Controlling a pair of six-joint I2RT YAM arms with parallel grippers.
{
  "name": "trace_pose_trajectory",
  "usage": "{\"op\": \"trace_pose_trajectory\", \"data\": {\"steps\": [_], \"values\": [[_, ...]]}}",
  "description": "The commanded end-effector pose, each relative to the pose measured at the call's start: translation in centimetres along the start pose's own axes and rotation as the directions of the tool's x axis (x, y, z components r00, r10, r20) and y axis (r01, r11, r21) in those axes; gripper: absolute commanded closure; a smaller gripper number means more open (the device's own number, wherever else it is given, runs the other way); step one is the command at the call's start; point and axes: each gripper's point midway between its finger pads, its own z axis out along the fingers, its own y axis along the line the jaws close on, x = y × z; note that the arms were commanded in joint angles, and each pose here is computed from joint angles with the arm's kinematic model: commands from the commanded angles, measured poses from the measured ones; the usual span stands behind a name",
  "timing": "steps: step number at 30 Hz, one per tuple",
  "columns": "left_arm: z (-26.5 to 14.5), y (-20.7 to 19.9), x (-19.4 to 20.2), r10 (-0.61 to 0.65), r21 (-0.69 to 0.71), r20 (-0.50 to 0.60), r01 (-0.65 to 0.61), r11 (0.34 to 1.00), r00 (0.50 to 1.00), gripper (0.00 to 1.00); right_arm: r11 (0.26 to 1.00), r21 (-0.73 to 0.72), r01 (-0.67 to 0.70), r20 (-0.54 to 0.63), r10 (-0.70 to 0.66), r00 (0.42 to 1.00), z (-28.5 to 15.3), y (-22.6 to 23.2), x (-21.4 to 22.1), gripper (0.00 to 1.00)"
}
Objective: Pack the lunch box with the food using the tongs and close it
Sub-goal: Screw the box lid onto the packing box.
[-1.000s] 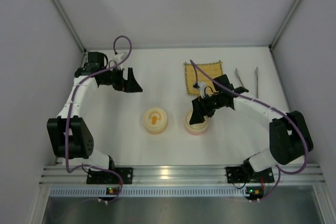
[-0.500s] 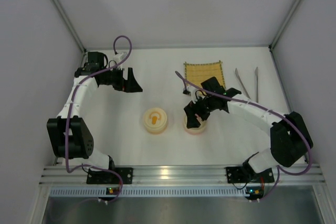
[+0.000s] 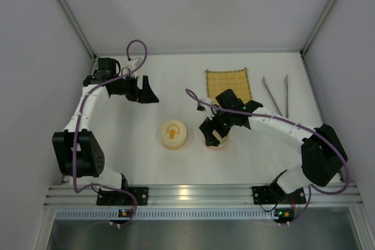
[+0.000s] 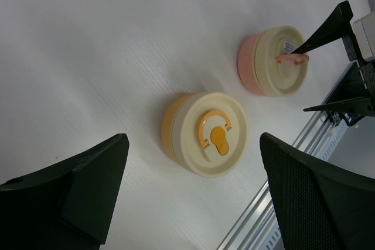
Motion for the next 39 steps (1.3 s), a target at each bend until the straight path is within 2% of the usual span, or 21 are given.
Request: {"op": "trace_pose_trajectory", "data": {"steps": [1,10,18,26,31,35,39], "values": [[-1.1,-1.1,-1.3,0.063,0.003,0.042,-0.063,0.998,0.997,0.02,0.999,-0.05,0.008,-0.061,-0.011,0.998,0.4,0.9,1.2,0.09],[-1.3,-1.2,-1.2,0.069,0.002,0.041,-0.069,0.998,0.997,0.02,0.981,-0.193,-0.025,-0.049,0.016,0.999,0.1,1.4,0.3,0.09],[-1.0,-1.1,-1.0,0.059,0.012,0.041,-0.059,0.998,0.997,0.02,0.906,-0.37,-0.207,-0.026,0.213,0.977,-1.5,-1.7,-0.2,0.16],[-0.8,-1.0,-1.0,0.052,0.017,0.042,-0.053,0.998,0.998,0.02,0.844,-0.49,-0.217,0.017,0.258,0.966,-3.1,-1.8,-1.1,0.17],[-0.7,-1.0,-0.8,0.047,0.022,0.039,-0.047,0.999,0.998,0.02,0.84,-0.502,-0.207,0.029,0.256,0.966,-3.7,-1.8,-1.5,0.2],[-0.7,-1.2,-1.0,0.044,0.028,0.042,-0.045,0.999,0.998,0.02,0.835,-0.508,-0.21,0.043,0.268,0.962,-4.3,-2.3,-2.0,0.26],[-0.7,-1.1,-0.9,0.046,0.023,0.041,-0.047,0.999,0.998,0.02,0.831,-0.511,-0.221,0.049,0.285,0.957,-4.6,-2.7,-2.2,0.27]]}}
